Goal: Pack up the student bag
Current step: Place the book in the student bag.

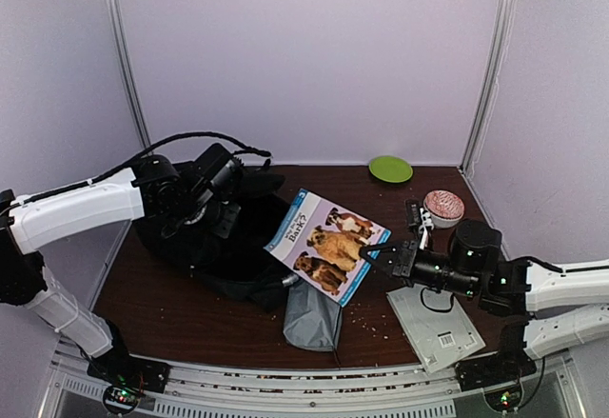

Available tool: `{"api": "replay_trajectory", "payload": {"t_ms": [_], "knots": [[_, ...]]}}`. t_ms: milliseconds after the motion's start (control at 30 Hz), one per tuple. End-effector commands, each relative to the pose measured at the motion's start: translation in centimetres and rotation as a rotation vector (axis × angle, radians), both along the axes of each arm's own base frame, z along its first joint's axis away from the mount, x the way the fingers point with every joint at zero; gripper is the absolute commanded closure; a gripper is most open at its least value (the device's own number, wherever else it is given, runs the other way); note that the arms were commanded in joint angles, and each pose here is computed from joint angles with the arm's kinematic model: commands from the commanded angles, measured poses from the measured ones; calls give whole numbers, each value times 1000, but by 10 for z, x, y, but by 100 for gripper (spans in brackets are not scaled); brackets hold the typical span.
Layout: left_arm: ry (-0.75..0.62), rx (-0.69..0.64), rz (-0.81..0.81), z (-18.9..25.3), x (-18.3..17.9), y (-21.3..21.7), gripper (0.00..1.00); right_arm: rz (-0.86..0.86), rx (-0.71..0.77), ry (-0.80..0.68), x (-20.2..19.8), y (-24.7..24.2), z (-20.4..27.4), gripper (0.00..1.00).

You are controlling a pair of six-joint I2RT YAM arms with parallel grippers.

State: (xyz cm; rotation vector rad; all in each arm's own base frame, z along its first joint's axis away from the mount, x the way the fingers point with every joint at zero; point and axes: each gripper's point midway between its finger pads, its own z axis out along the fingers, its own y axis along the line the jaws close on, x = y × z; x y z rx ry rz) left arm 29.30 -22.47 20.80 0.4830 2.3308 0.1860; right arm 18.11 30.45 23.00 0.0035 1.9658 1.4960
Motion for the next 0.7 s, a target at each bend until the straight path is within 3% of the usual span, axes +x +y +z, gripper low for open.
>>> {"api": "replay_trajectory", "payload": {"t_ms": [0, 400, 667], "knots": [[-118, -312, -57, 58, 10, -47, 100, 62, 206, -3, -2, 21, 50, 100], [-112, -416, -84, 66, 2, -54, 100, 115, 192, 97, 35, 93, 27, 100], [-115, -440, -117, 74, -7, -49, 100, 123, 222, 171, 84, 129, 4, 100]]}}
